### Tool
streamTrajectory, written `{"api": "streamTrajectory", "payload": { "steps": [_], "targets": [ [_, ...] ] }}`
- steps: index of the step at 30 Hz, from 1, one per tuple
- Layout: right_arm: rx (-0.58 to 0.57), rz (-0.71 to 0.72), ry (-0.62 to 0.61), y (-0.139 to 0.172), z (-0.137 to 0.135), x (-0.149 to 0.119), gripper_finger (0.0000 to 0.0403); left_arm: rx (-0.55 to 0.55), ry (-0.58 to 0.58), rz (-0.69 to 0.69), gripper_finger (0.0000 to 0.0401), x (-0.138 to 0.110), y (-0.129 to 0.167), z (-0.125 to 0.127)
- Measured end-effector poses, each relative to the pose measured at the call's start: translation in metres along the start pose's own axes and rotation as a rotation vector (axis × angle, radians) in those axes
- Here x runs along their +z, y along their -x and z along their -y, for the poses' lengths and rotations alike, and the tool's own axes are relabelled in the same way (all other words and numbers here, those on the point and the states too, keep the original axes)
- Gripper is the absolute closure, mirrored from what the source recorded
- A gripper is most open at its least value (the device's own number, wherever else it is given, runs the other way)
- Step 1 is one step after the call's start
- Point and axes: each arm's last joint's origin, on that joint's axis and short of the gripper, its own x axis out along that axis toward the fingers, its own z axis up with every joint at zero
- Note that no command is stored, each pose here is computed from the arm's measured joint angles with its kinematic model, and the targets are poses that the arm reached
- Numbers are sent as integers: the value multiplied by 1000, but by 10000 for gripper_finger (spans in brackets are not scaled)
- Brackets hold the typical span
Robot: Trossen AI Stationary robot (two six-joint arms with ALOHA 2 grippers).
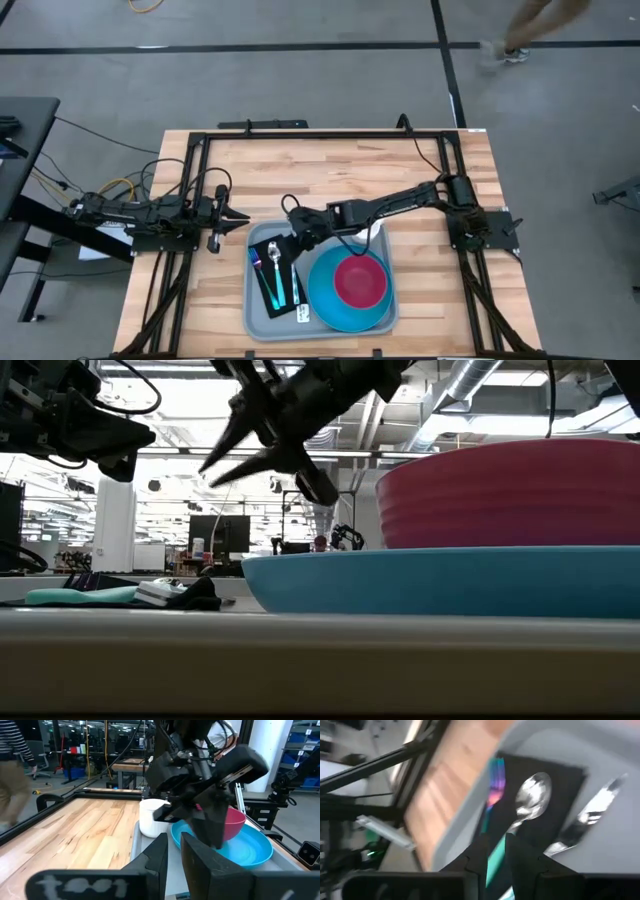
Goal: Set up tray
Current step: Return to home position
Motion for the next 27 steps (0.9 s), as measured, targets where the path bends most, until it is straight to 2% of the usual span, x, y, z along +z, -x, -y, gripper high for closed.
{"api": "streamTrajectory", "payload": {
  "steps": [3, 8, 12, 19, 27],
  "targets": [
    [-62, 23, 29, 0, 5, 0, 336, 0, 0, 0, 361, 0, 0, 0],
    [-145, 40, 4, 0, 9, -5, 303, 0, 0, -1, 361, 0, 0, 0],
    [-152, 63, -48, -1, 6, -9, 289, 0, 0, -1, 361, 0, 0, 0],
    [-86, 80, -140, -4, -11, -29, 292, 0, 0, -1, 361, 0, 0, 0],
    [-219, 62, -216, -3, -8, -52, 305, 0, 0, -1, 361, 0, 0, 0]
  ]
}}
